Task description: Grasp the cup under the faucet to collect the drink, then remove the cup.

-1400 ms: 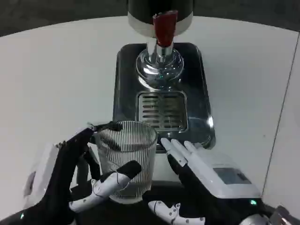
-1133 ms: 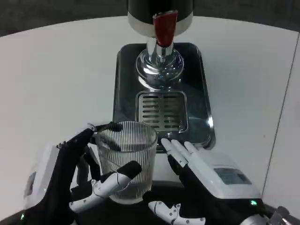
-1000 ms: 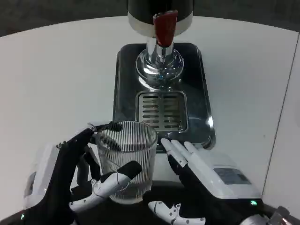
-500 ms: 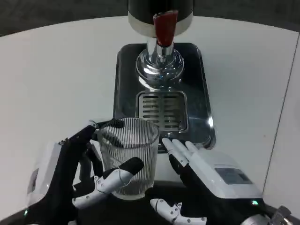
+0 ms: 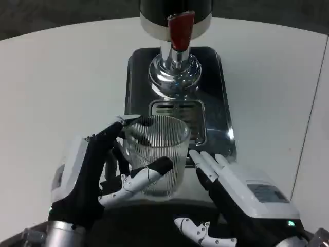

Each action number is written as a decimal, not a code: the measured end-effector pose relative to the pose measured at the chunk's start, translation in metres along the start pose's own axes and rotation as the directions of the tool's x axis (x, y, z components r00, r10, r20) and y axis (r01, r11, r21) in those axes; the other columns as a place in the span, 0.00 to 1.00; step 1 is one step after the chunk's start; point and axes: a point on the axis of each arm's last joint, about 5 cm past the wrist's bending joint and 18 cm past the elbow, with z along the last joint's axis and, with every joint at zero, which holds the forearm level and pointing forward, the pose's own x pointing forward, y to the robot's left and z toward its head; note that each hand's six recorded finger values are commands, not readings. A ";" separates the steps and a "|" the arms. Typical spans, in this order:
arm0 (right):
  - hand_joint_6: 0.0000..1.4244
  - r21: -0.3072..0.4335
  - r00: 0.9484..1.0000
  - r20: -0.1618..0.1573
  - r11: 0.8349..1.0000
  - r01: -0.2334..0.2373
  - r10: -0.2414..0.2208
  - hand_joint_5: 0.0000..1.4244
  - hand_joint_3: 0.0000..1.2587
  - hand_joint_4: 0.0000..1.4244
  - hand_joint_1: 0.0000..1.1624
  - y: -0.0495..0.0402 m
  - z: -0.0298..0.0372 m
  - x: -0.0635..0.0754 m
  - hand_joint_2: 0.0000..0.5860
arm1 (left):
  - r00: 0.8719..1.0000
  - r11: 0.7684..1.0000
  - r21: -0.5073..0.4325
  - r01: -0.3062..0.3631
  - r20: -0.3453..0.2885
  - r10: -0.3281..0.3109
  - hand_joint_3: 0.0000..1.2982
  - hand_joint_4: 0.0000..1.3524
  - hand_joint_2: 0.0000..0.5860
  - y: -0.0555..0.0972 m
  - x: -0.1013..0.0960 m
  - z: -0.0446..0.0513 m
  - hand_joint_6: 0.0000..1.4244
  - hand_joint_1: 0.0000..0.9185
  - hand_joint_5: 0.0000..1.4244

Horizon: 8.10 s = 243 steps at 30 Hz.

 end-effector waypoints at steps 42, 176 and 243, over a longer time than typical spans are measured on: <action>0.00 0.027 0.995 -0.097 1.000 0.003 -0.001 0.00 0.00 0.00 0.27 -0.0026 -0.0097 -0.022 0.63 | 0.997 0.967 0.248 -0.053 0.073 0.036 0.62 0.71 0.83 -0.027 0.089 -0.0401 0.92 0.40 0.79; 0.00 0.128 0.994 -0.098 0.990 0.064 -0.051 0.00 0.00 0.00 0.29 0.0007 -0.0110 -0.031 0.67 | 0.983 0.980 0.109 0.168 -0.091 -0.158 0.12 0.07 0.00 -0.003 0.103 -0.0506 0.32 0.00 0.25; 0.00 0.102 0.995 -0.092 0.994 0.046 -0.036 0.00 0.00 0.00 0.29 0.0040 -0.0118 -0.022 0.67 | 0.784 0.562 -0.549 0.619 0.398 -0.476 0.01 0.00 0.06 0.148 0.172 0.0127 0.01 0.00 0.00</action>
